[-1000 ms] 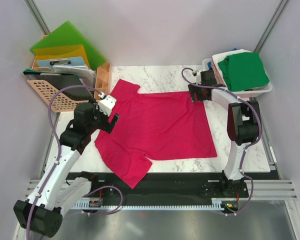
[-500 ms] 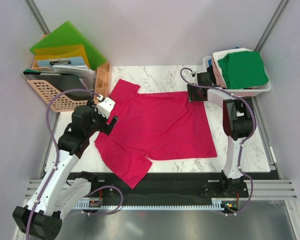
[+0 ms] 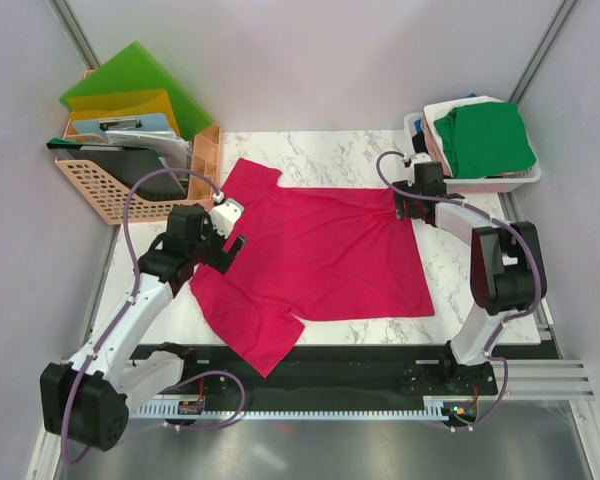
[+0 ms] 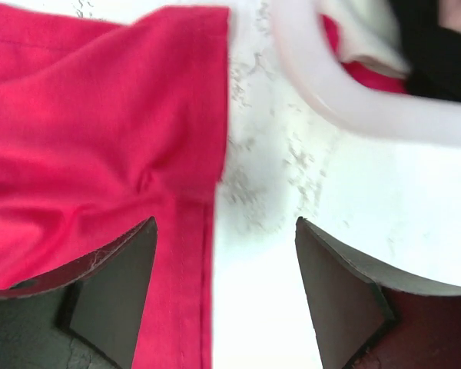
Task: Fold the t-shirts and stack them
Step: Flatten out the tshirt
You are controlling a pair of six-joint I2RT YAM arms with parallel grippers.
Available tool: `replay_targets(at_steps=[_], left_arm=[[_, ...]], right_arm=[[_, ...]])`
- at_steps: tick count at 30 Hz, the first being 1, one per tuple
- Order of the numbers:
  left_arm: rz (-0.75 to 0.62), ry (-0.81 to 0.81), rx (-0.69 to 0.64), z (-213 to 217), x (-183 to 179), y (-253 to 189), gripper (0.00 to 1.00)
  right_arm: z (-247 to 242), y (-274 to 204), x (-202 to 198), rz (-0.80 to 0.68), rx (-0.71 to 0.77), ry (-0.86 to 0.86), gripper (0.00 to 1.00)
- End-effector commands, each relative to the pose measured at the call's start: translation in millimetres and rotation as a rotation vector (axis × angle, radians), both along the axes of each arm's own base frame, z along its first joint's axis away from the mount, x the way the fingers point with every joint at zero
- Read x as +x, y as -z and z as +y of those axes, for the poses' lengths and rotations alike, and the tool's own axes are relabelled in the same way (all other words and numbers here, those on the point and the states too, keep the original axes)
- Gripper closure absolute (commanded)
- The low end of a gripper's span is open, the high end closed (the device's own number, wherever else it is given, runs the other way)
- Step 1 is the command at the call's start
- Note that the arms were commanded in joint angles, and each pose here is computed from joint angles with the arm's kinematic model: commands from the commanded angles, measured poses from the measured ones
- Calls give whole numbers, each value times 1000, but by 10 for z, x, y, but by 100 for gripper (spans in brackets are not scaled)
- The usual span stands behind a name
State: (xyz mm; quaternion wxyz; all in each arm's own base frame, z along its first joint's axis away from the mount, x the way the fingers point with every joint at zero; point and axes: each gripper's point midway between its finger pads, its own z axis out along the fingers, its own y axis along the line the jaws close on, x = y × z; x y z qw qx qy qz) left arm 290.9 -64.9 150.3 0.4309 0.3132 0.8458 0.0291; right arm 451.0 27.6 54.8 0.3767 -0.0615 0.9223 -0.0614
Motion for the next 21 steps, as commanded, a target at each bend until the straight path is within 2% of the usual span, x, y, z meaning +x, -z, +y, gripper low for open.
replay_targets(at_steps=[1,5,10,11,12,13,14,17,21], left_arm=[[-28,59,-37,-144,90,-95,1],[-48,87,-70,-234,98,-202,1],[-31,88,-44,-205,62,-72,1],[-29,86,-41,-194,56,-45,1],[-27,90,-41,-198,45,-27,1],[-22,91,-37,-195,30,17,1],[-21,91,-37,-194,24,30,1],[-16,92,-35,-192,21,72,1],[-1,94,-33,-205,36,119,1]], right_arm=[[-62,-419,-81,-100,-23,2,20],[-92,-542,-224,-128,-68,-38,18],[-77,-451,-451,-73,-91,-108,19],[-39,-416,-492,-55,-79,-132,24],[20,-374,-550,-35,-54,-155,60],[61,-339,-581,-19,-38,-175,90],[81,-320,-607,-2,-25,-180,100],[179,-201,-648,67,7,-222,100],[265,-28,-432,141,9,-231,100]])
